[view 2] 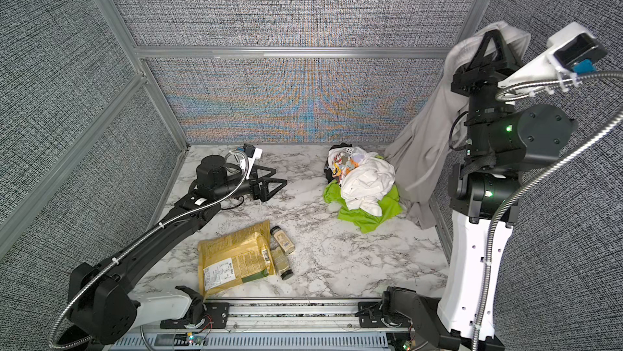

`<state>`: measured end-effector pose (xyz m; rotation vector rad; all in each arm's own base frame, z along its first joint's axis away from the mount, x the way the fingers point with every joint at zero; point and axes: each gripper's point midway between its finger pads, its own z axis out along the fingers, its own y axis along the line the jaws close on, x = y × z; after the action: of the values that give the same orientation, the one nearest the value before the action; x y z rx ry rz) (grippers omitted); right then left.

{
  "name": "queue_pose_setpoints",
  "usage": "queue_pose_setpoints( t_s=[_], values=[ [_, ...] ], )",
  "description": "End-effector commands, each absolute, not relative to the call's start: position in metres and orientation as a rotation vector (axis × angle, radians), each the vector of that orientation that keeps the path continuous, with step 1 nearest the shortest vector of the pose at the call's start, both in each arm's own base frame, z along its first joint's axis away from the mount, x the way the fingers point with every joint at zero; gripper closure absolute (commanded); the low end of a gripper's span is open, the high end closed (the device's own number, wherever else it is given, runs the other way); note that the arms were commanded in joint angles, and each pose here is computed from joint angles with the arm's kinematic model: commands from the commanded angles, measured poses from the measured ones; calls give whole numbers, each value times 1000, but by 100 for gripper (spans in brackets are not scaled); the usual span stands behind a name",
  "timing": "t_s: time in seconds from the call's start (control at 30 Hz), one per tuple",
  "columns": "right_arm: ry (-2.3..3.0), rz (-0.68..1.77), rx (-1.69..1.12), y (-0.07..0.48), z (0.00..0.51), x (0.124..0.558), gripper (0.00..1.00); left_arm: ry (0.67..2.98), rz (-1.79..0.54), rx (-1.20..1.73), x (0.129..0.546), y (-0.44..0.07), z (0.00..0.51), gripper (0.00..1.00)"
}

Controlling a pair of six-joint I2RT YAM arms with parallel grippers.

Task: Pick out a specific cloth from the pile
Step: 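Reach the left gripper to the hanging grey pants and grasp them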

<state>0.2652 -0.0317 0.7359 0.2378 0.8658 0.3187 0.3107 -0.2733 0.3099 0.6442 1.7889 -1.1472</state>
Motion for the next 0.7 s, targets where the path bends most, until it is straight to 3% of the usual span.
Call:
queue_pose_setpoints(
  t_s=[0.0,0.5,0.67],
  values=[
    [720,414,98,-8,772,235,100,1725,-1143,676,310,-275,321,2],
    [434,411,203,-33,833,189,100,1720,-1145,677,312,-276,317,3],
    [425,476,123,-18,841,185,100,1649,-1201,690,305,-280,323,4]
  ],
)
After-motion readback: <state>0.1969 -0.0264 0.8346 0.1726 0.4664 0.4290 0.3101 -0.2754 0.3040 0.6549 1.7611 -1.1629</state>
